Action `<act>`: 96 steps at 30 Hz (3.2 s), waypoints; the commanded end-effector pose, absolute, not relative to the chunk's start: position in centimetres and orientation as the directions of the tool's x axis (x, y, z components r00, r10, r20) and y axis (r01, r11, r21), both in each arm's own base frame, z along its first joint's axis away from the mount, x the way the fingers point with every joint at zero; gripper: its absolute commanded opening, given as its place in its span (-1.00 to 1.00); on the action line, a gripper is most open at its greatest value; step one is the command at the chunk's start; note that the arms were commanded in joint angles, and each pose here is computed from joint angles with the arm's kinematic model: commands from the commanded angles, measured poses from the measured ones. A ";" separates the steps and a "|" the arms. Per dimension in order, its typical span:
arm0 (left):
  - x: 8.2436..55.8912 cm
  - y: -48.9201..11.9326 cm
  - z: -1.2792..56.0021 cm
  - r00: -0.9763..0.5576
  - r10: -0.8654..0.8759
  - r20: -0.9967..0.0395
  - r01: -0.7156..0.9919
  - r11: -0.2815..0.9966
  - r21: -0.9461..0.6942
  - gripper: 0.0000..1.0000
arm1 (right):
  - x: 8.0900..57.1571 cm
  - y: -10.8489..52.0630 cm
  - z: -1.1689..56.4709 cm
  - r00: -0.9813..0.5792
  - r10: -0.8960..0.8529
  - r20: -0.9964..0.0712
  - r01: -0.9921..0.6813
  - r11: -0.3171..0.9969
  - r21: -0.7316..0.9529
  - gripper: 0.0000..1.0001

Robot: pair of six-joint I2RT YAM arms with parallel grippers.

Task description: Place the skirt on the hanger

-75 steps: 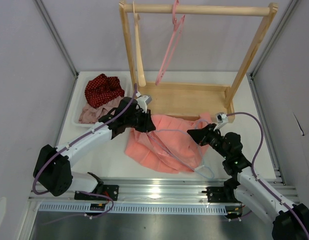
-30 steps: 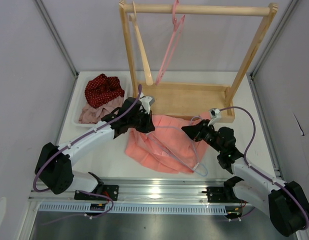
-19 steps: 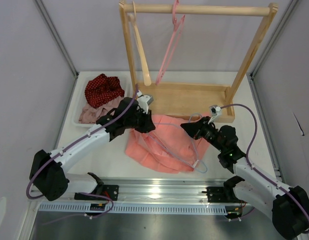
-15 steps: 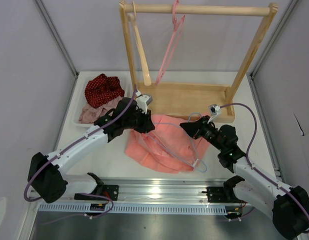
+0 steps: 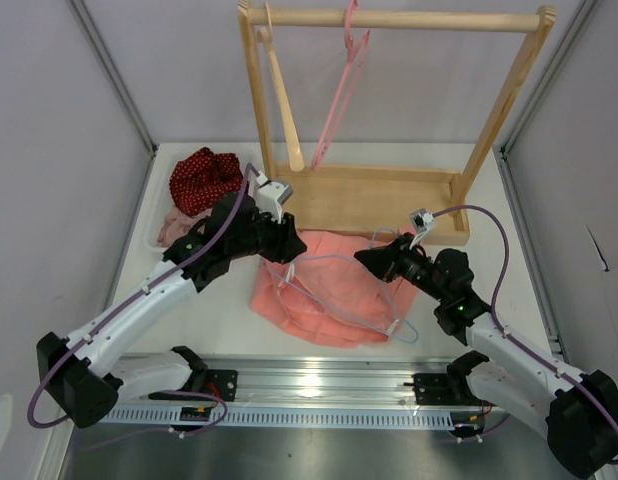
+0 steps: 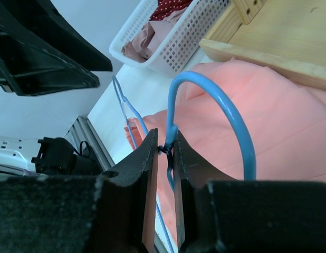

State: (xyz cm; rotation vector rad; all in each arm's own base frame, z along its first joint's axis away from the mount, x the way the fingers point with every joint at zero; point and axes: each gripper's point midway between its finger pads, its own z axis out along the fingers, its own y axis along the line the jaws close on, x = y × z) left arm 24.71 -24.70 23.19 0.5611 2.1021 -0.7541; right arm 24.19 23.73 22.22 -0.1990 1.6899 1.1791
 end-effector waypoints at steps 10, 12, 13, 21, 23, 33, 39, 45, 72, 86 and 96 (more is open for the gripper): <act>23.2 -26.2 29.4 -0.415 0.135 -0.900 0.774 0.573 -0.271 0.03 | 23.1 25.3 26.8 -0.410 0.343 -0.845 -0.745 0.408 0.528 -1.00; 23.2 -27.4 29.3 -0.406 0.143 -0.903 0.804 0.525 -0.278 0.08 | 23.0 25.5 27.3 -0.407 0.341 -0.847 -0.754 0.397 0.523 -1.00; 23.2 -27.8 29.2 -0.402 0.146 -0.904 0.815 0.507 -0.280 0.10 | 22.8 25.6 27.5 -0.407 0.337 -0.849 -0.761 0.388 0.520 -1.00; 22.7 -30.6 29.3 -0.373 0.185 -0.909 0.885 0.364 -0.289 0.13 | 21.9 26.2 28.7 -0.411 0.310 -0.857 -0.794 0.341 0.504 -1.00; 22.7 -31.1 28.6 -0.378 0.206 -0.903 0.887 0.358 -0.290 0.14 | 21.8 26.3 29.0 -0.407 0.305 -0.861 -0.799 0.338 0.497 -1.00; 20.0 -33.1 27.5 -0.387 0.254 -0.886 0.915 0.225 -0.335 0.14 | 21.7 26.6 29.7 -0.399 0.286 -0.871 -0.805 0.345 0.482 -1.00; 19.8 -33.4 26.1 -0.394 0.293 -0.871 0.914 0.227 -0.337 0.12 | 21.9 26.6 30.4 -0.389 0.279 -0.878 -0.809 0.352 0.470 -1.00; 19.7 -33.5 25.8 -0.389 0.289 -0.875 0.917 0.217 -0.336 0.08 | 21.9 26.7 31.0 -0.379 0.269 -0.886 -0.816 0.354 0.457 -1.00; 19.0 -33.8 30.5 -0.364 0.129 -0.923 0.921 0.196 -0.336 -1.00 | 23.4 25.0 30.3 -0.363 0.278 -0.889 -0.736 0.500 0.457 -0.91; 21.2 -34.9 32.1 -0.327 0.070 -0.942 0.902 0.321 -0.289 -1.00 | 26.2 21.8 30.2 -0.343 0.324 -0.881 -0.542 0.698 0.468 0.42; 22.9 -35.3 33.0 -0.326 0.034 -0.945 0.873 0.394 -0.287 -1.00 | 25.0 19.2 31.6 -0.319 0.372 -0.872 -0.473 0.735 0.486 0.70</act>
